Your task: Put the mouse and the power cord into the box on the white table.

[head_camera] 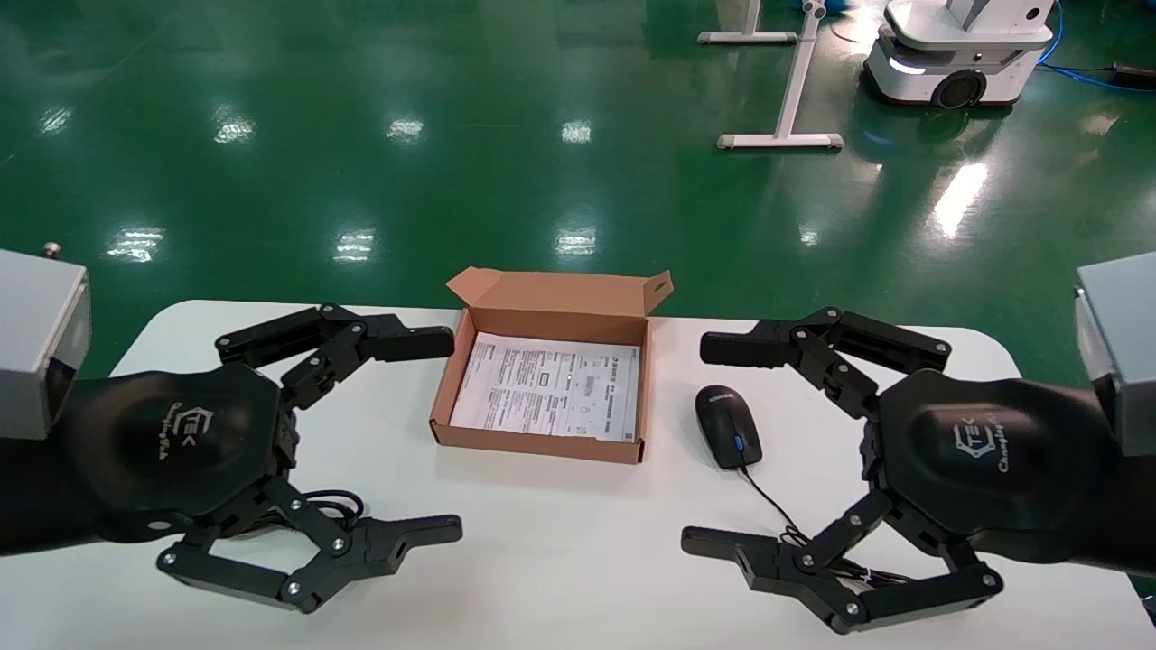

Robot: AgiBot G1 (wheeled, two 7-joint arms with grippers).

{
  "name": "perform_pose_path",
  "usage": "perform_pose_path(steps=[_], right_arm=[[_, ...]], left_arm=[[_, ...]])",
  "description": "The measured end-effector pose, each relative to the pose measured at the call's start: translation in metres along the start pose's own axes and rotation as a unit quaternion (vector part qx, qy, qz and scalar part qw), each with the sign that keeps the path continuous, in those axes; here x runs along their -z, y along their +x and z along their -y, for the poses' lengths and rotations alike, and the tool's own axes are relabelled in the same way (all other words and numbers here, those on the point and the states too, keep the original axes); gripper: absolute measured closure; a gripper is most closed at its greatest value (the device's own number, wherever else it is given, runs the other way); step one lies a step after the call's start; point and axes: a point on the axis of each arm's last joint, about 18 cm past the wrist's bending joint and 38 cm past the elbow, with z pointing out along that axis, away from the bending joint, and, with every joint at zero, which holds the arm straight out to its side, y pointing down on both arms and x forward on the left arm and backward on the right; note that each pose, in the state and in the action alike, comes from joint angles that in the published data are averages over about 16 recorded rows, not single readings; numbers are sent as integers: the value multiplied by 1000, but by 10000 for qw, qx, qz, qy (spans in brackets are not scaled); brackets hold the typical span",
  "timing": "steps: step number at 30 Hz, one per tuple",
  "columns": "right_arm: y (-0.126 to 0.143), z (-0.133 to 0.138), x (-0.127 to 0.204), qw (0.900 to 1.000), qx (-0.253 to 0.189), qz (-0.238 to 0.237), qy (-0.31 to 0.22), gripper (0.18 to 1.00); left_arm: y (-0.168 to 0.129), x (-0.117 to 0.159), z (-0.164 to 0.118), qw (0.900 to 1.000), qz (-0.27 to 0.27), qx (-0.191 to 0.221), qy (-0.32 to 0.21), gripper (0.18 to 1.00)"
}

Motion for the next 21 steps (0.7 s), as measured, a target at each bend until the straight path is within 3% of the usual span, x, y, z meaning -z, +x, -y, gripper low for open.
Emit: perform_pose_path(steps=[21], right_arm=[[0,0,0,10000,0,0,0,178]], left_arm=[[0,0,0,10000,0,0,0,184]])
